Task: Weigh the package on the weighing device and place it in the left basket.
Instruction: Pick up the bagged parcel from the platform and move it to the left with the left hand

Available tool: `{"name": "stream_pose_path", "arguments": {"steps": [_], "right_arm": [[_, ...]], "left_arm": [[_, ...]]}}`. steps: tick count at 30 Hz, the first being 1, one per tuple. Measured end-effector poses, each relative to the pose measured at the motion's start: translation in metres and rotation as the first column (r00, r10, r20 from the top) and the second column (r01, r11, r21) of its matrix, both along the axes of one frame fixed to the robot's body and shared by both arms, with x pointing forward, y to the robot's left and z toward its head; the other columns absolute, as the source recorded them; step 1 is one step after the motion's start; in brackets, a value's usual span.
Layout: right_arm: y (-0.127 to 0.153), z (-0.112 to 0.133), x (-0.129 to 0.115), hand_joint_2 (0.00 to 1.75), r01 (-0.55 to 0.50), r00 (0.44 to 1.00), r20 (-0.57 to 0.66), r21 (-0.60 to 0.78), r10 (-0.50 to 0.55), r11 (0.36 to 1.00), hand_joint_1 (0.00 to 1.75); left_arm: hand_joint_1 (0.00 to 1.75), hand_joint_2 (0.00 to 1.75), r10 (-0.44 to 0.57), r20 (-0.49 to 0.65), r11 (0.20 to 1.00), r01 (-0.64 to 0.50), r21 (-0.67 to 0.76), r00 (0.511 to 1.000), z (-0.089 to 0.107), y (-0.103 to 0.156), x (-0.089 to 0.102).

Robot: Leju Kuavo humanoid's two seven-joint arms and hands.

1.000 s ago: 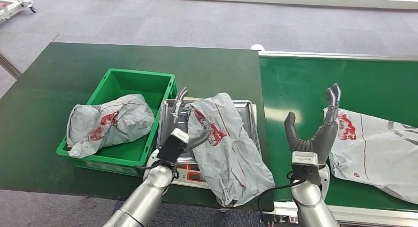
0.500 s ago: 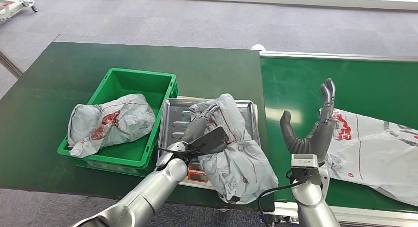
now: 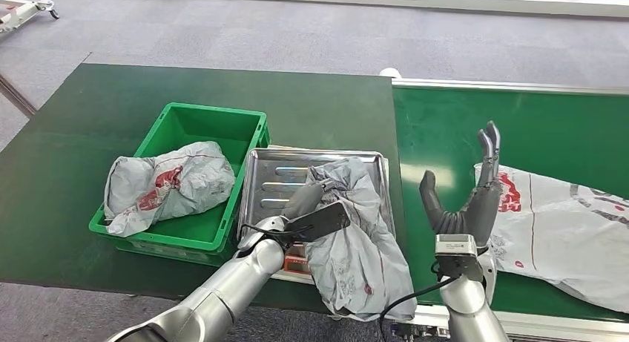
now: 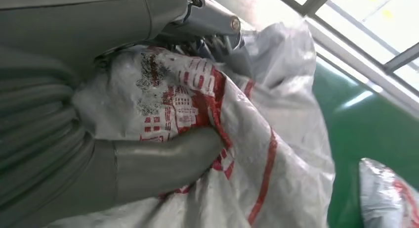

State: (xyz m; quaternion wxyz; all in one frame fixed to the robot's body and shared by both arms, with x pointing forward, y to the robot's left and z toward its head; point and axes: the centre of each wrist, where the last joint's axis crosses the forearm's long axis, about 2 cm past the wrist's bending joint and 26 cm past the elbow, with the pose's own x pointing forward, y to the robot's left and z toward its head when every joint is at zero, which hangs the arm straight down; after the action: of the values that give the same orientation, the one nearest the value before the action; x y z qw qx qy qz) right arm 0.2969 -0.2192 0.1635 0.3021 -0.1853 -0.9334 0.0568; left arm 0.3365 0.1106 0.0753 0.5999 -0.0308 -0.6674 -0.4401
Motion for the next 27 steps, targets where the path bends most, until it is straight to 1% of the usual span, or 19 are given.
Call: {"name": "stream_pose_path", "arguments": {"steps": [2, 4, 7, 8, 9, 10, 12, 13, 15, 16, 19, 20, 21, 22, 23, 25, 27], "right_arm": [[-0.002, -0.003, -0.004, 1.75, 0.007, 1.0, -0.007, 0.0, -0.007, 1.0, 0.0], [-0.003, -0.005, -0.007, 1.75, 0.009, 1.0, -0.015, -0.001, -0.009, 1.0, 0.0], [-0.004, -0.008, -0.01, 1.75, 0.008, 1.0, -0.027, 0.001, -0.008, 1.0, 0.0], [-0.005, -0.009, -0.01, 1.75, 0.01, 0.999, -0.03, 0.002, -0.01, 1.0, 0.0], [-0.006, -0.01, -0.012, 1.75, 0.015, 0.999, -0.033, 0.003, -0.015, 1.0, 0.0], [-0.007, -0.01, -0.013, 1.75, 0.022, 0.999, -0.034, 0.005, -0.022, 1.0, 0.0], [-0.009, -0.012, -0.017, 1.75, 0.036, 0.999, -0.034, 0.01, -0.036, 0.999, 0.0], [-0.01, -0.013, -0.019, 1.75, 0.04, 0.999, -0.035, 0.013, -0.04, 0.999, 0.0], [-0.011, -0.014, -0.021, 1.75, 0.045, 0.998, -0.035, 0.018, -0.044, 0.999, 0.0], [-0.012, -0.015, -0.022, 1.75, 0.046, 0.998, -0.036, 0.02, -0.046, 0.999, 0.0], [-0.013, -0.016, -0.024, 1.75, 0.053, 0.998, -0.039, 0.023, -0.052, 0.998, 0.0], [-0.013, -0.016, -0.024, 1.75, 0.056, 0.998, -0.039, 0.025, -0.055, 0.998, 0.0], [-0.014, -0.017, -0.024, 1.75, 0.059, 0.998, -0.039, 0.028, -0.058, 0.998, 0.0], [-0.014, -0.017, -0.024, 1.75, 0.063, 0.997, -0.04, 0.032, -0.062, 0.997, 0.0], [-0.015, -0.017, -0.025, 1.75, 0.068, 0.997, -0.04, 0.036, -0.066, 0.997, 0.0], [-0.017, -0.019, -0.027, 1.75, 0.076, 0.996, -0.041, 0.039, -0.074, 0.996, 0.0], [-0.018, -0.019, -0.029, 1.75, 0.08, 0.996, -0.041, 0.038, -0.079, 0.996, 0.0]], "left_arm": [[1.75, 1.75, -0.001, 0.013, 1.0, 0.002, -0.03, 1.0, -0.001, -0.002, -0.003], [1.75, 1.75, -0.028, 0.003, 0.995, 0.028, -0.095, 1.0, -0.003, -0.003, -0.007], [1.75, 1.75, -0.099, -0.014, 0.958, 0.091, -0.272, 0.995, -0.006, -0.007, -0.017], [1.75, 1.75, -0.105, -0.005, 0.94, 0.097, -0.326, 0.995, -0.006, -0.008, -0.021], [1.75, 1.75, -0.091, 0.014, 0.923, 0.09, -0.375, 0.996, -0.006, -0.009, -0.024], [1.75, 1.75, -0.057, 0.042, 0.904, 0.069, -0.422, 0.998, -0.004, -0.009, -0.026], [1.75, 1.75, 0.069, 0.114, 0.861, -0.001, -0.508, 0.991, 0.003, -0.007, -0.028], [1.75, 1.75, 0.152, 0.155, 0.838, -0.044, -0.544, 0.976, 0.008, -0.005, -0.028], [1.75, 1.75, 0.313, 0.229, 0.793, -0.122, -0.596, 0.922, 0.02, 0.001, -0.027], [1.75, 1.75, 0.378, 0.258, 0.773, -0.15, -0.616, 0.889, 0.026, 0.006, -0.027], [1.75, 1.75, 0.513, 0.302, 0.717, -0.207, -0.666, 0.804, 0.04, 0.02, -0.027], [1.75, 1.75, 0.563, 0.312, 0.694, -0.232, -0.682, 0.766, 0.044, 0.025, -0.028], [1.75, 1.75, 0.615, 0.326, 0.672, -0.26, -0.693, 0.718, 0.048, 0.03, -0.028], [1.75, 1.75, 0.665, 0.352, 0.654, -0.286, -0.7, 0.658, 0.053, 0.038, -0.029], [1.75, 1.75, 0.708, 0.391, 0.642, -0.307, -0.703, 0.588, 0.059, 0.047, -0.028], [1.75, 1.75, 0.751, 0.478, 0.641, -0.329, -0.693, 0.456, 0.072, 0.068, -0.027], [1.75, 1.75, 0.763, 0.538, 0.644, -0.351, -0.68, 0.357, 0.081, 0.089, -0.026]]}}
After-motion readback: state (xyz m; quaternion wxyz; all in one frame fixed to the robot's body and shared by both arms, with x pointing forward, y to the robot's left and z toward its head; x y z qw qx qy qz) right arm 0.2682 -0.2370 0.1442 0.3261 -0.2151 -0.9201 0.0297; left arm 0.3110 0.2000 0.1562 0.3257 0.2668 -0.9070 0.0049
